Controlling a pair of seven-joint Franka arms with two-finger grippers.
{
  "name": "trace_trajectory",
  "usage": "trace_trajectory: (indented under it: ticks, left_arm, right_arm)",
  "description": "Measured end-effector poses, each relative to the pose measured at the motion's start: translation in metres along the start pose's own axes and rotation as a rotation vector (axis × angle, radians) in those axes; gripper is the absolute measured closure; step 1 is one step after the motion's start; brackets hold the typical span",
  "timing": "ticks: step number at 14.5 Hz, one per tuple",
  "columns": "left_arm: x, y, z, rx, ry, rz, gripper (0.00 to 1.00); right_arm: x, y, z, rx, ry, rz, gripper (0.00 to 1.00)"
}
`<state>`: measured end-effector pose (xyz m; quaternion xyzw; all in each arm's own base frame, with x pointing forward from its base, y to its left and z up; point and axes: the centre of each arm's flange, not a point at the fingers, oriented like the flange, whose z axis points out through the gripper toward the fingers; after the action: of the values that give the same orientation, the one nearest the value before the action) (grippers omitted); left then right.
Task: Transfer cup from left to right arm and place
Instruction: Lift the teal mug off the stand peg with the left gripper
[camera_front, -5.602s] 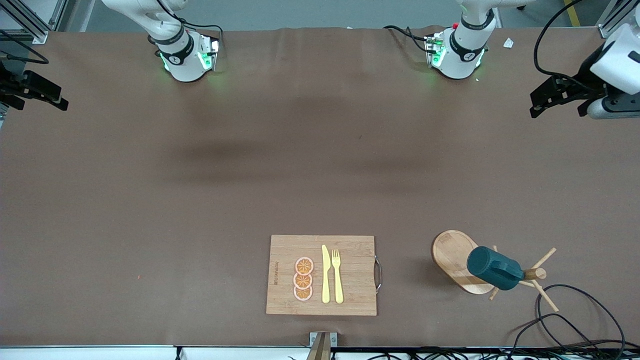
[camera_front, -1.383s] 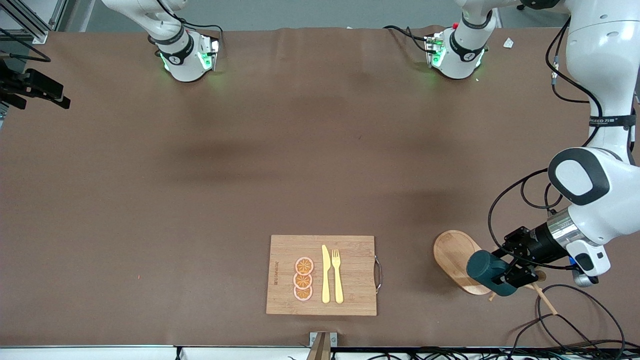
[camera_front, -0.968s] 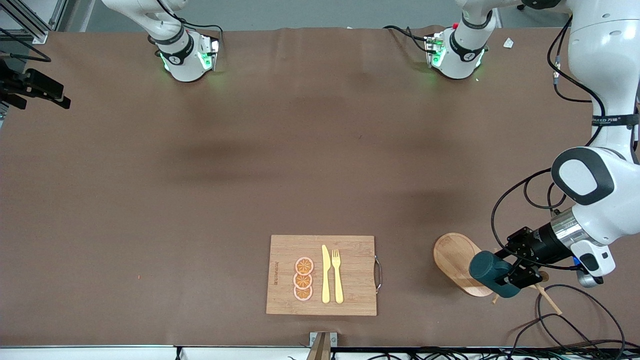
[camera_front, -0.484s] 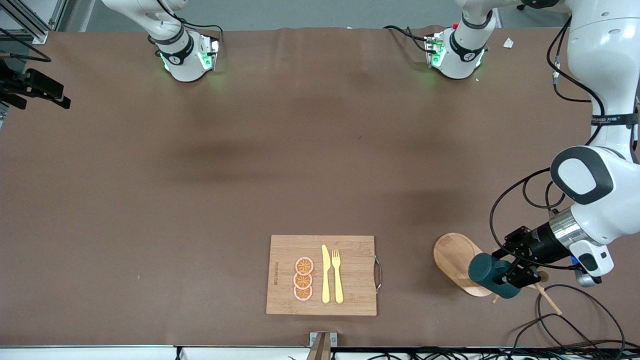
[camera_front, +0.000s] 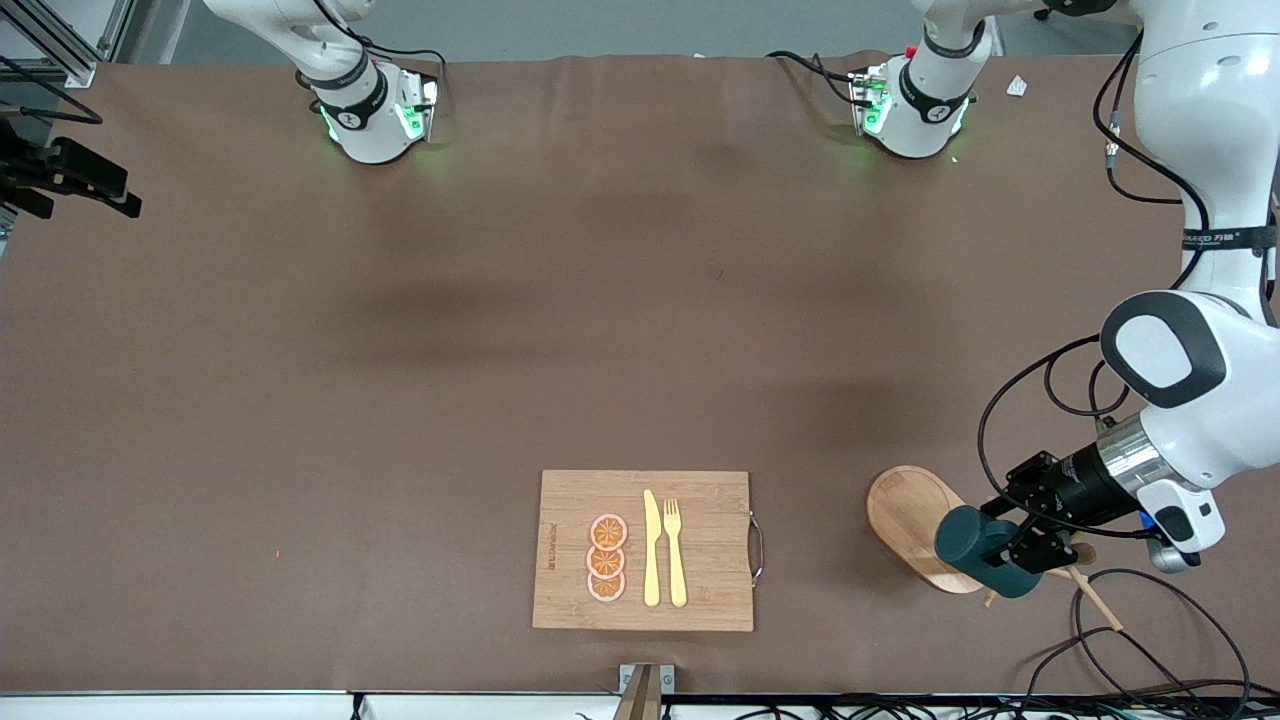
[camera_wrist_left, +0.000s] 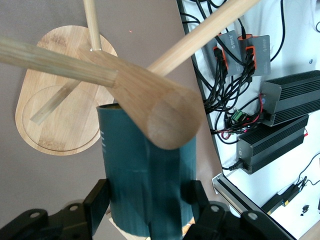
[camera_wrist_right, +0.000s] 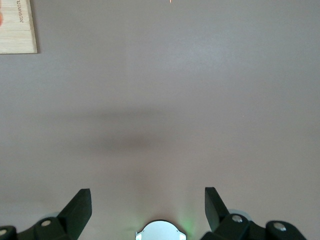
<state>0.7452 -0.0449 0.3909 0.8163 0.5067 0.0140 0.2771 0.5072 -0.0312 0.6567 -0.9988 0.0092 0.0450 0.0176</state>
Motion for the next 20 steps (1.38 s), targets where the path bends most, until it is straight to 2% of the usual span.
trace_trajectory:
  ticks: [3,6,12,14,20]
  left_arm:
    - [-0.001,0.003,-0.004,-0.008,0.002,-0.005,0.37]
    - [-0.005,0.007,-0.010,-0.017,0.002,-0.018,0.54]
    - [-0.003,0.007,-0.010,-0.016,0.002,-0.024,0.54]
    - [-0.003,0.008,-0.013,-0.022,0.003,-0.024,0.67]
    - [-0.002,0.007,-0.015,-0.020,0.002,-0.027,0.70]
  right_arm:
    - [0.000,0.000,0.000,0.000,0.000,0.000,0.00]
    - [0.000,0.000,0.000,0.000,0.000,0.000,0.00]
    - [0.000,0.000,0.000,-0.001,0.000,0.000,0.00]
    - [0.000,0.000,0.000,-0.001,0.000,-0.001,0.00]
    - [0.000,-0.001,0.000,-0.002,0.000,-0.003,0.00]
